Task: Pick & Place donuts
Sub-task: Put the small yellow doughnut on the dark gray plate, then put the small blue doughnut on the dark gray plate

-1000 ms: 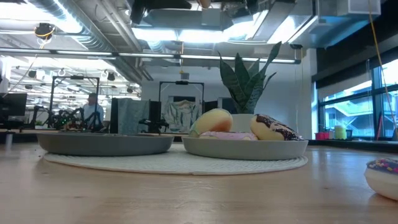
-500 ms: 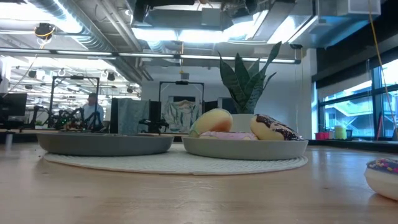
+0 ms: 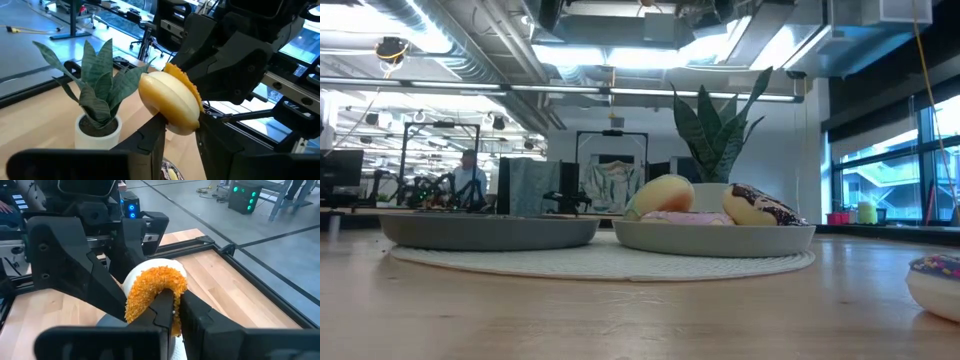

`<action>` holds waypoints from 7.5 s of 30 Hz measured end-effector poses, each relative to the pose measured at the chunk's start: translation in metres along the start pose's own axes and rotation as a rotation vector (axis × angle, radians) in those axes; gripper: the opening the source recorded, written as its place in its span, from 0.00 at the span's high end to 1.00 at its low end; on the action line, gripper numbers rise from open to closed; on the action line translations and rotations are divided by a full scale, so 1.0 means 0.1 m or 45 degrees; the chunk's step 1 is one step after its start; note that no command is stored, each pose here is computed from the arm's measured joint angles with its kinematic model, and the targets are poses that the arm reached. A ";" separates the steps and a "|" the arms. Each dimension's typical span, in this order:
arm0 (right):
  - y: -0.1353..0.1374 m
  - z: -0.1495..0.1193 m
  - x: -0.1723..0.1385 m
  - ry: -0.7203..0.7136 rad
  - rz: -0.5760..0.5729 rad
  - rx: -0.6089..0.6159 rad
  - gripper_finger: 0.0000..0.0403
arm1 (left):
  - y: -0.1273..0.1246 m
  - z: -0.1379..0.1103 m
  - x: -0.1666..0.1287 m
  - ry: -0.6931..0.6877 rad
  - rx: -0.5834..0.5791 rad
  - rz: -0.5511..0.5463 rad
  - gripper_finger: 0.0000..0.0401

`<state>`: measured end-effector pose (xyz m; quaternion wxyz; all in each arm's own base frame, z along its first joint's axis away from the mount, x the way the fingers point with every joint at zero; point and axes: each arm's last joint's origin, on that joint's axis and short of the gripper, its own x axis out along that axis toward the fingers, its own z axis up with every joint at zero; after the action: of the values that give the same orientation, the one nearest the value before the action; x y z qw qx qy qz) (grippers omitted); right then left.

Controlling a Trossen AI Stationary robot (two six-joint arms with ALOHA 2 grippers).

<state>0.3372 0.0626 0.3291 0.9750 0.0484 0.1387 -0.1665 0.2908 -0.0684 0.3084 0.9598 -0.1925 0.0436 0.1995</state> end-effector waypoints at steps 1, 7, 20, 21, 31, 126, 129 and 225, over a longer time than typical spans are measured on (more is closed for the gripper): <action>0.00 0.00 0.00 0.000 -0.002 0.000 0.93 | 0.00 0.00 0.00 -0.001 0.000 0.003 0.75; 0.00 0.00 0.00 0.000 -0.002 0.005 0.93 | 0.00 0.00 0.00 0.000 0.039 0.000 0.81; 0.00 0.00 -0.01 0.014 0.041 -0.098 0.81 | 0.00 -0.01 -0.01 0.013 0.118 -0.004 0.98; 0.00 0.00 -0.03 0.019 0.041 -0.098 0.77 | 0.00 -0.02 -0.01 0.018 0.121 -0.005 0.98; -0.17 0.19 -0.38 0.022 0.047 -0.068 0.48 | 0.10 -0.16 -0.05 0.249 0.002 0.058 0.98; -0.30 0.16 -0.57 0.146 0.003 -0.070 0.44 | 0.90 -1.61 -0.25 0.899 -0.820 0.192 0.68; -0.30 0.16 -0.57 0.146 0.002 -0.072 0.44 | 0.88 -1.63 -0.27 0.955 -0.860 0.180 0.67; 1.14 -2.10 0.01 1.300 0.824 -0.511 0.77 | 0.51 -1.03 -0.54 0.297 -0.604 -0.232 0.68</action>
<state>0.3228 0.1988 0.1336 0.7773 -0.0224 0.5927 0.2099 0.2205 -0.0849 0.2043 0.8903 -0.4367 0.0883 0.0937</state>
